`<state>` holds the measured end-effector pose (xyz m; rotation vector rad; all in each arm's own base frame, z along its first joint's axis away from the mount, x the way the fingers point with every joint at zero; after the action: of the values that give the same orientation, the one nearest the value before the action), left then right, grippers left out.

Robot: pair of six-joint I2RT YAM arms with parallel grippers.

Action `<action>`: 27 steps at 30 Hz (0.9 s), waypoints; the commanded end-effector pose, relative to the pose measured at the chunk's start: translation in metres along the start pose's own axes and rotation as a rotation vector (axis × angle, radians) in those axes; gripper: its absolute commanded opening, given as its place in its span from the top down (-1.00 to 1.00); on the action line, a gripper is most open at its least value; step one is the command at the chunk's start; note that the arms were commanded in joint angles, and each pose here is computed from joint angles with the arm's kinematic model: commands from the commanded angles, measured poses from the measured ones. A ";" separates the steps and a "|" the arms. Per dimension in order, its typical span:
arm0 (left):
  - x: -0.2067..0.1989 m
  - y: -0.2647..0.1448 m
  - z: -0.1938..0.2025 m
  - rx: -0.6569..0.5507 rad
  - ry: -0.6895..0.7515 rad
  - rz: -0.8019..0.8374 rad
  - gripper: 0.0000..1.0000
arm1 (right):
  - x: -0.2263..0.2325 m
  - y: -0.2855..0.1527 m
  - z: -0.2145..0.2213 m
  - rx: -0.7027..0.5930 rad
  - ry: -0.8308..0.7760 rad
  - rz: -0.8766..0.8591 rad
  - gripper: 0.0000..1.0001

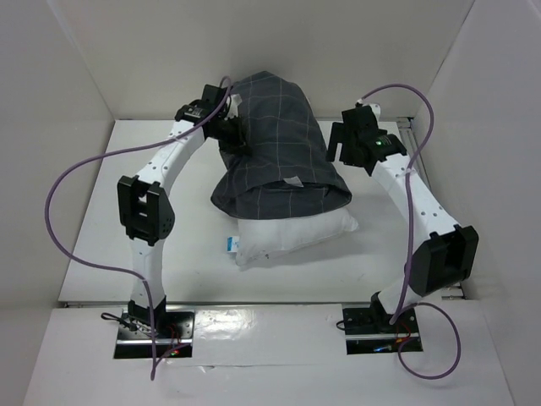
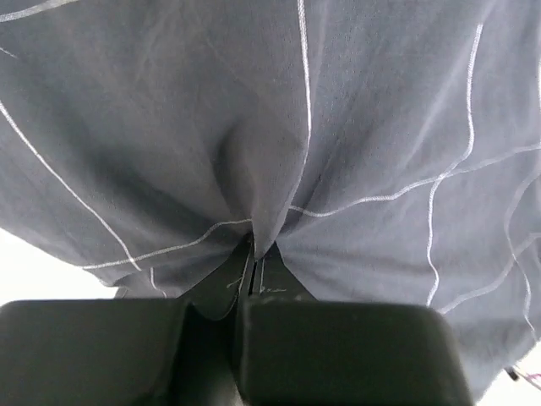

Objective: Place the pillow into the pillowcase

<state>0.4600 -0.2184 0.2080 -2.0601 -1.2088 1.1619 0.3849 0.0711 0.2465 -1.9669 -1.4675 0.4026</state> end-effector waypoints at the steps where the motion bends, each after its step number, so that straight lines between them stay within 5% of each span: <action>1: -0.013 -0.029 -0.030 -0.095 0.002 0.103 1.00 | 0.006 -0.012 -0.010 -0.032 0.006 -0.100 -0.99; 8: -0.015 -0.114 -0.055 -0.237 0.005 0.134 1.00 | 0.006 -0.010 -0.006 -0.018 0.000 -0.123 -0.99; 16: -0.017 -0.226 -0.084 -0.508 -0.007 0.142 1.00 | 0.077 -0.038 -0.007 0.043 -0.086 -0.438 -0.99; 23: 0.052 -0.325 -0.101 -0.836 -0.248 -0.165 1.00 | 0.121 -0.060 0.045 0.162 -0.232 -0.558 -0.99; 27: 0.068 -0.327 -0.087 -0.848 -0.300 -0.209 1.00 | 0.145 -0.064 0.088 0.230 -0.291 -0.594 -0.99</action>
<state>0.3983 -0.0048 0.4608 -2.2889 -2.1849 0.9650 0.3447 0.2204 0.2568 -1.3343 -1.9717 0.5165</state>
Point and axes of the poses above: each gripper's point midway between its finger pads, its own y axis out along the fingers, its own x axis along the line the jaws close on, z = x × y, the point moved 2 cm from there along -y, back along the fingers, and after that the axes turned 9 degrees about y, right-handed, at the moved point
